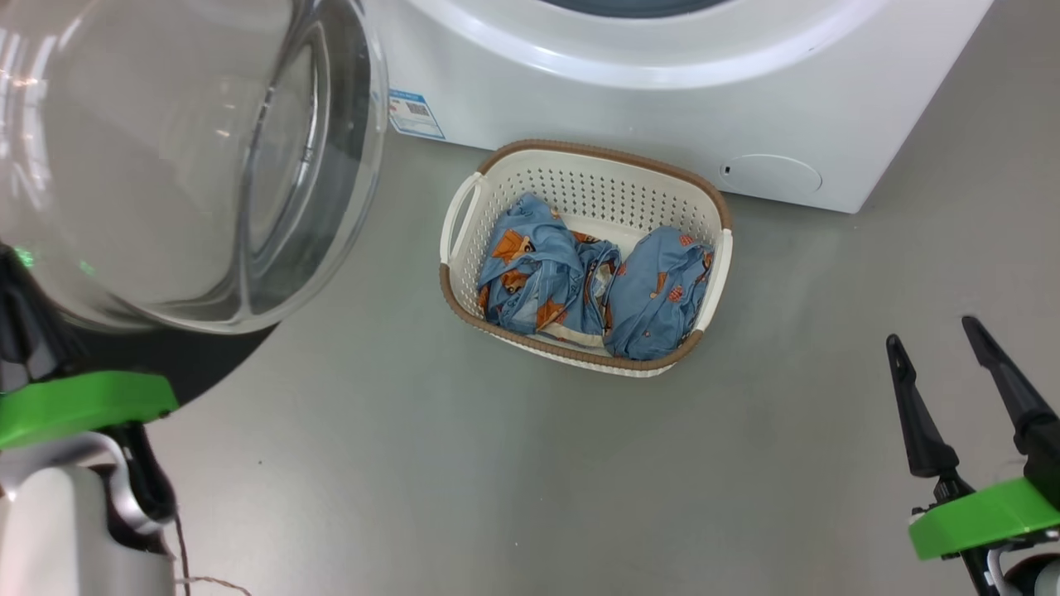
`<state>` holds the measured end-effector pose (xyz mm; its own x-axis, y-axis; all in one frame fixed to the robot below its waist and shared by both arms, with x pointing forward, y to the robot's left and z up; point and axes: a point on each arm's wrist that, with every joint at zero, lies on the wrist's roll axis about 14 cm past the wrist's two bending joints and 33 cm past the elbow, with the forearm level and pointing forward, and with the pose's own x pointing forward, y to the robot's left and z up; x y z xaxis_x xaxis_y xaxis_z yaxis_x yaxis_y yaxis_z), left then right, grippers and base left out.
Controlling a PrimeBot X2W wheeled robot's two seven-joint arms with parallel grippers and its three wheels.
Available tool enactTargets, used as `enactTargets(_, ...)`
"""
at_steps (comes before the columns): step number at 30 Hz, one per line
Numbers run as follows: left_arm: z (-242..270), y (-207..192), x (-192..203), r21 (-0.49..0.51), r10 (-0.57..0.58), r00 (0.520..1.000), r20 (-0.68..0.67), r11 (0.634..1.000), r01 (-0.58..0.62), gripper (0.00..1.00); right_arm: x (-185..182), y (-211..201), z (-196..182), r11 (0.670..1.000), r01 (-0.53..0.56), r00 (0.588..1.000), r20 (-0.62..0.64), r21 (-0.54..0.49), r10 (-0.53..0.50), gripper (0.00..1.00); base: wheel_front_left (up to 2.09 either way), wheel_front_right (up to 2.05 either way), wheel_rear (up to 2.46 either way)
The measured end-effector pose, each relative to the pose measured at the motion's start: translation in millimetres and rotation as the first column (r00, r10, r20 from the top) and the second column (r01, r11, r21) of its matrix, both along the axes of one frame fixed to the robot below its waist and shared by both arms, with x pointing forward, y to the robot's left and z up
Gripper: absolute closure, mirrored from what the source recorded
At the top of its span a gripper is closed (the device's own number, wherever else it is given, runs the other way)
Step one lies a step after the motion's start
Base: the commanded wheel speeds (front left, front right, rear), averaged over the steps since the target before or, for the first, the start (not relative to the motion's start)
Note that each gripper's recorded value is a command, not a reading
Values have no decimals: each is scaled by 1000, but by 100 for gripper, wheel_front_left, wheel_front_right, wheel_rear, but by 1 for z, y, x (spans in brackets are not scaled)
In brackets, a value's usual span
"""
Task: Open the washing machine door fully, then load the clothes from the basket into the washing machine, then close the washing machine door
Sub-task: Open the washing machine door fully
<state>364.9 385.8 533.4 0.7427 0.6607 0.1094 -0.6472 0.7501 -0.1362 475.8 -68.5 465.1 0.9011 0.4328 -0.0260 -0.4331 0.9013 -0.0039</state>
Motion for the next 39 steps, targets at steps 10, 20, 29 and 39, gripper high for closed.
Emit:
enactTargets(10,-7,36,1,-11,58,998,-24,998,-58,100,7,0,0,1000,-2,1000,5,2,2,0,0,0,0)
enactTargets(20,-12,51,0,-11,84,995,-56,996,-85,100,6,-2,1,1000,2,1000,8,-1,-2,0,0,0,0)
enactTargets(29,0,46,-5,20,81,997,-20,997,-80,100,4,-5,3,1000,13,1000,9,1,-13,0,0,0,0)
enactTargets(39,14,13,-32,116,-21,1000,-7,993,22,100,-4,-7,18,999,40,998,37,29,-41,0,0,0,0)
